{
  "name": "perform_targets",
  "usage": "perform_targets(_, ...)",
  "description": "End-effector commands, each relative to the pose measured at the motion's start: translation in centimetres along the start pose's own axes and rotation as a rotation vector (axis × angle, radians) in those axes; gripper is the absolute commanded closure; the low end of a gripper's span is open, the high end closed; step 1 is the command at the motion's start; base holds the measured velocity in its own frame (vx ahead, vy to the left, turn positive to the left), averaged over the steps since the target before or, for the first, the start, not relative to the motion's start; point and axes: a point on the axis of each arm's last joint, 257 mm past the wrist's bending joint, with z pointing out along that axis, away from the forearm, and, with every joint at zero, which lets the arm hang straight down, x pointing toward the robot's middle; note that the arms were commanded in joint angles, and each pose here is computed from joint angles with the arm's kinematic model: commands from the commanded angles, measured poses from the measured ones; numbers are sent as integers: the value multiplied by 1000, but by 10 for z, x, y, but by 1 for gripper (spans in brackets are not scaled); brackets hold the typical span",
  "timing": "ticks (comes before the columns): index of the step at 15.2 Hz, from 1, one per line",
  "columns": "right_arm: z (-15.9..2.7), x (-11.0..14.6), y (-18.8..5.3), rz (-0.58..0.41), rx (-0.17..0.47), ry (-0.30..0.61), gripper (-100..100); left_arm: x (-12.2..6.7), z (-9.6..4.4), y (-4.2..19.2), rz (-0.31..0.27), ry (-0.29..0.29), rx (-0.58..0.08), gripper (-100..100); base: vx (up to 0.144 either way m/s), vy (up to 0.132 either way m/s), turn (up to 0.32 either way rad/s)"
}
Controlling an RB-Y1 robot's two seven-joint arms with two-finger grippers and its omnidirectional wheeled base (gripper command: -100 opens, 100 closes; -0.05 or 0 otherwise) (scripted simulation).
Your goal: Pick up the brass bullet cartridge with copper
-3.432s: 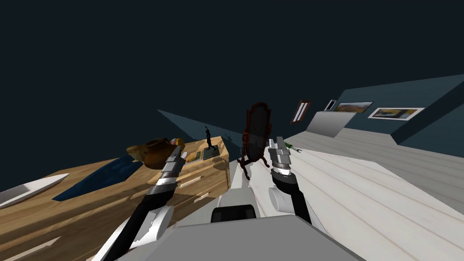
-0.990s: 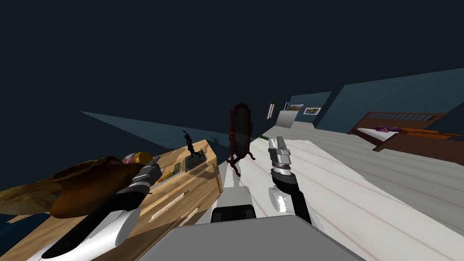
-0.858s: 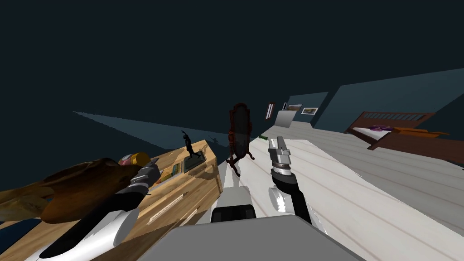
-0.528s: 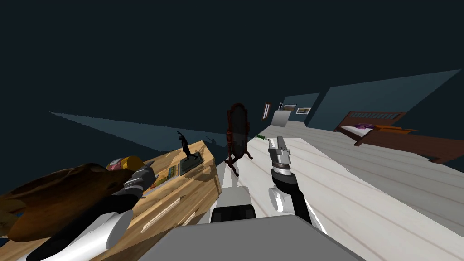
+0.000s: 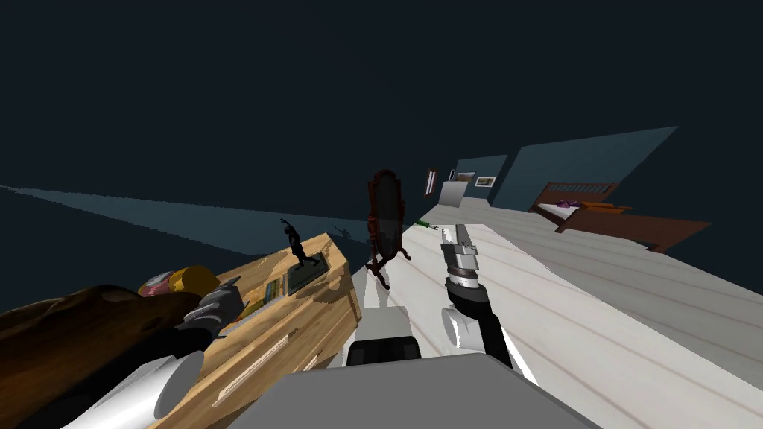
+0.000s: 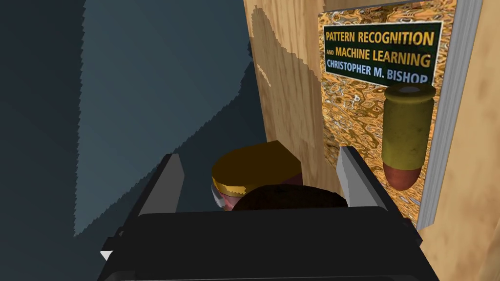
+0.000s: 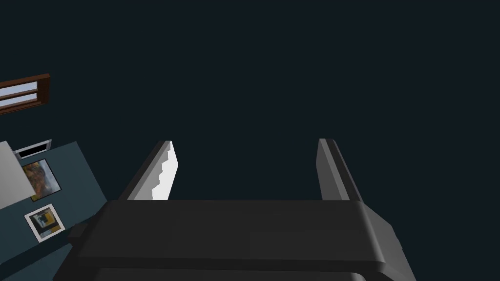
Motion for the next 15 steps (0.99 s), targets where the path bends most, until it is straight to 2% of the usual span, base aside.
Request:
perform_targets(1,0,0,0,0,0,0,0,-6,-1,6,-9,-11,-27,-100,1,6,-60)
perform_targets(2,0,0,0,0,0,0,0,-16,-3,11,-33,-33,-53,-100,1,4,-107)
perform_targets(4,0,0,0,0,0,0,0,-17,-3,16,-34,-37,-70,-100,1,6,-92)
perform_targets(7,0,0,0,0,0,0,0,-36,-8,31,-82,-80,-133,-100,1,6,-130)
perform_targets(9,0,0,0,0,0,0,0,-37,-9,36,-82,-84,-151,-100,1,8,-73)
perform_targets(12,0,0,0,0,0,0,0,-53,-16,54,-129,-123,-219,-100,1,6,-99)
perform_targets(15,0,0,0,0,0,0,0,-59,-21,65,-151,-142,-260,-100,2,8,-120)
